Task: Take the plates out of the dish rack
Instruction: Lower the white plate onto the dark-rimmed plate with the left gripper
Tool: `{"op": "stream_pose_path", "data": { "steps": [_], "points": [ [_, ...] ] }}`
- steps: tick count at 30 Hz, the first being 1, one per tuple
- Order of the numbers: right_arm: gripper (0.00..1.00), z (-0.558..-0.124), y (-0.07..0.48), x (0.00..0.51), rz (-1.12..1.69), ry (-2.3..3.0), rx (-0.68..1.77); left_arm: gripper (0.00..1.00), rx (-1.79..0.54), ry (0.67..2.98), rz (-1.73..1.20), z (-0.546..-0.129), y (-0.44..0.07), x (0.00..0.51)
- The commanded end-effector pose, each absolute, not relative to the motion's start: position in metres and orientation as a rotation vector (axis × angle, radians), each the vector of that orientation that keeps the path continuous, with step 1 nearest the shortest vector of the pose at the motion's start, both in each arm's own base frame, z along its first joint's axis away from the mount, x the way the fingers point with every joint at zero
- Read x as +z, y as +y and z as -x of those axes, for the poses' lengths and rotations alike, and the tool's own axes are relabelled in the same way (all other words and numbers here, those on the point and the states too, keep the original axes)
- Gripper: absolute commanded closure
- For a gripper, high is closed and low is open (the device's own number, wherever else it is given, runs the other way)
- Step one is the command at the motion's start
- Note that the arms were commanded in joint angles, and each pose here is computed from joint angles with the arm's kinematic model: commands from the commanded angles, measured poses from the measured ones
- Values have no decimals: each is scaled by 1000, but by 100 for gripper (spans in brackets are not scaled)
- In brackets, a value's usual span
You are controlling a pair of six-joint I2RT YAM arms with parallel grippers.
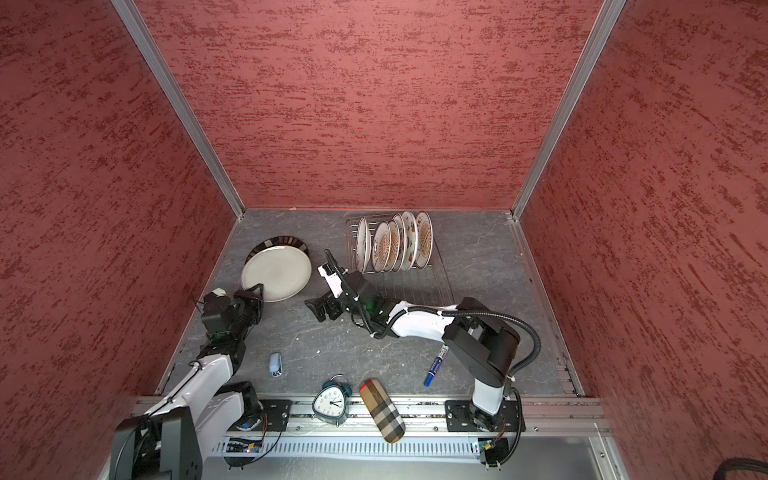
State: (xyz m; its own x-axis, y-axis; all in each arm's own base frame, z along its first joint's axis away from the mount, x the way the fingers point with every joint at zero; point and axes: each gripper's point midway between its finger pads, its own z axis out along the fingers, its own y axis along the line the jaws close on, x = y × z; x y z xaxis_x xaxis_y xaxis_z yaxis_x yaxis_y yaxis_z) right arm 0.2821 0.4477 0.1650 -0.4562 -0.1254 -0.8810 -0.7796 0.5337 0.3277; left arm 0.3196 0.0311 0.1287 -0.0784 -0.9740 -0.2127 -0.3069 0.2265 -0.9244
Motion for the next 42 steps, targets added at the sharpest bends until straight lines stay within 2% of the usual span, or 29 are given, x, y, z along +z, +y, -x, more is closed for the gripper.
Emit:
{"op": "stream_pose_path", "data": {
  "steps": [1, 13, 35, 42],
  "points": [
    [1, -287, 456, 171, 725, 1902, 955, 100, -913, 1423, 1109, -341, 44, 184],
    [1, -294, 463, 167, 731, 1868, 921, 100, -705, 1457, 1201, -371, 69, 165],
    [1, -297, 466, 165, 759, 1849, 895, 100, -628, 1551, 1249, -413, 77, 129],
    [1, -298, 465, 162, 762, 1853, 887, 90, -653, 1590, 1262, -420, 73, 113]
  ]
}}
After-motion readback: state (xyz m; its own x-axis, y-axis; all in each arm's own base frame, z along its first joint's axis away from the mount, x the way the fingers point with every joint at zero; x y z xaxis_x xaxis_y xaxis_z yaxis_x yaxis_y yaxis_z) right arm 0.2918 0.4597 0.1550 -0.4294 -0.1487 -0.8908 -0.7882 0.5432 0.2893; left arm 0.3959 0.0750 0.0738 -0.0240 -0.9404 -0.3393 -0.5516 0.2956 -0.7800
